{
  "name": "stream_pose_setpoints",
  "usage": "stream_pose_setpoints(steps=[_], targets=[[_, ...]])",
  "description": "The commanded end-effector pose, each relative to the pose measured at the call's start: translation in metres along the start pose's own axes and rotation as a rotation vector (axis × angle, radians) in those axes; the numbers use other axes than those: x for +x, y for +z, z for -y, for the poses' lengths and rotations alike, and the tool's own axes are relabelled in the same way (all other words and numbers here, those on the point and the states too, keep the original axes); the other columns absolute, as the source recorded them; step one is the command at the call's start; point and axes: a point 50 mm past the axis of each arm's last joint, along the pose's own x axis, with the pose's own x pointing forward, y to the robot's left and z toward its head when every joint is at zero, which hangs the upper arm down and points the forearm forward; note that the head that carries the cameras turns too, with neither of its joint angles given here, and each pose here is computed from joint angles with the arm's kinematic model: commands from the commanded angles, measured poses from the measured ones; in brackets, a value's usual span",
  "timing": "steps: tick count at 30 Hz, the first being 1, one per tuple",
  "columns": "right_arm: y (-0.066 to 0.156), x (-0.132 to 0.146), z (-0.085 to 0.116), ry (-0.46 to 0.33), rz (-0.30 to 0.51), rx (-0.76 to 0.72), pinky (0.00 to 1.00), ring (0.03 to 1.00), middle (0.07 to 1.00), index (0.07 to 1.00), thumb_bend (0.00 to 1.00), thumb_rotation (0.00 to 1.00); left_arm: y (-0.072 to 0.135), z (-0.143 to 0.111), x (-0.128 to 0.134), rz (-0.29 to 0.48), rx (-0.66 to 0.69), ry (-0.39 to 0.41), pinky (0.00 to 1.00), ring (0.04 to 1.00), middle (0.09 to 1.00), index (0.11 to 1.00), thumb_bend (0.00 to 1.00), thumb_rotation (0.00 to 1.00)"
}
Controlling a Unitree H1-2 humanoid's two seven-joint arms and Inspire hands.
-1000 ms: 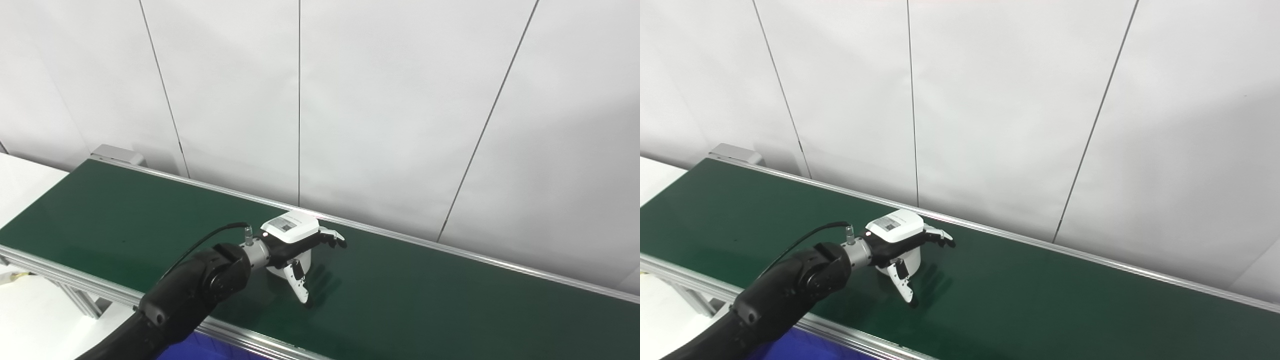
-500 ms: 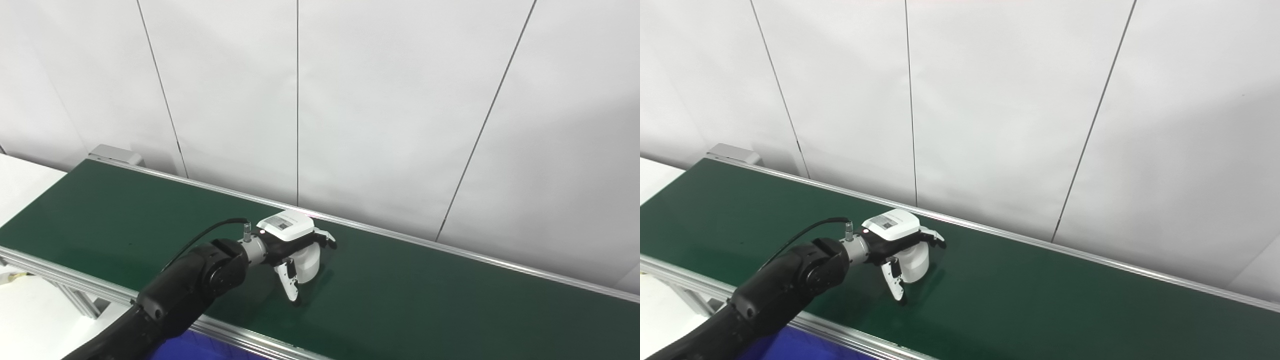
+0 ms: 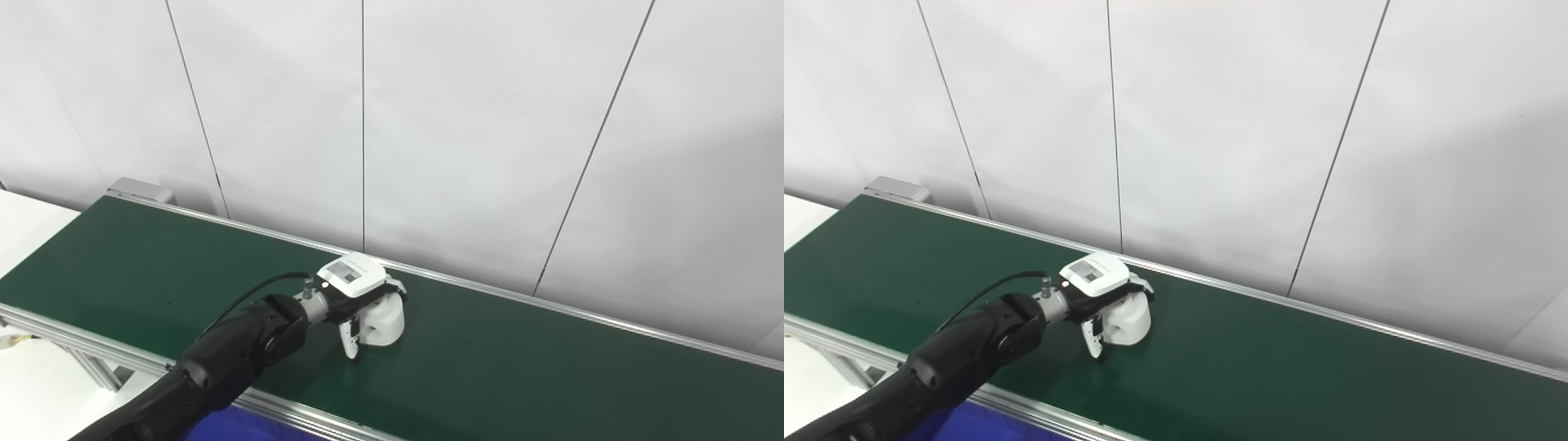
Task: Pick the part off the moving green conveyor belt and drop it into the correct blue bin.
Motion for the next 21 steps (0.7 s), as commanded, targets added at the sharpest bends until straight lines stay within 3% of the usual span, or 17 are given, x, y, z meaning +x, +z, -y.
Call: stream_pose_setpoints(steps=[1, 3, 4, 5, 8, 12, 21], targets=[[0.0093, 0.0032, -0.0024, 0.002, 0.053, -0.01, 0.66, 0.782, 0.83, 0.81, 0.88, 0.91, -0.0042, -0.0045, 0.0058, -0.01, 0.042, 0.104, 0.65, 0.694, 0.711, 0.686, 0.98, 0.01], [0.0094, 0.0027, -0.0026, 0.005, 0.055, -0.007, 0.67, 0.789, 0.833, 0.81, 0.88, 0.91, -0.0036, 0.0005, 0.0079, -0.015, 0.044, 0.122, 0.53, 0.602, 0.665, 0.637, 0.92, 0.0], [0.0094, 0.0022, -0.0028, 0.003, 0.053, -0.01, 0.67, 0.791, 0.834, 0.811, 0.87, 0.91, -0.0027, 0.0016, 0.0088, -0.016, 0.038, 0.126, 0.52, 0.595, 0.661, 0.633, 0.91, 0.0], [0.0095, 0.0015, -0.003, 0.001, 0.053, -0.011, 0.67, 0.791, 0.831, 0.806, 0.87, 0.91, -0.0019, 0.002, 0.0094, -0.009, 0.025, 0.134, 0.48, 0.55, 0.625, 0.551, 0.68, 0.03], [0.0106, 0.0007, -0.0039, -0.002, 0.053, -0.019, 0.68, 0.796, 0.832, 0.809, 0.87, 0.92, 0.0001, 0.0026, 0.0105, -0.002, -0.011, 0.147, 0.4, 0.462, 0.52, 0.488, 0.54, 0.0], [0.0114, 0.0014, -0.0047, 0.002, 0.055, -0.025, 0.68, 0.795, 0.834, 0.817, 0.85, 0.92, 0.0019, 0.0006, 0.0111, -0.006, -0.027, 0.136, 0.34, 0.401, 0.483, 0.491, 0.52, 0.0], [0.0118, 0.0025, -0.0056, -0.003, 0.056, -0.028, 0.66, 0.784, 0.831, 0.804, 0.85, 0.9, 0.0034, -0.0051, 0.01, -0.002, -0.051, 0.138, 0.33, 0.407, 0.499, 0.484, 0.52, 0.0]])
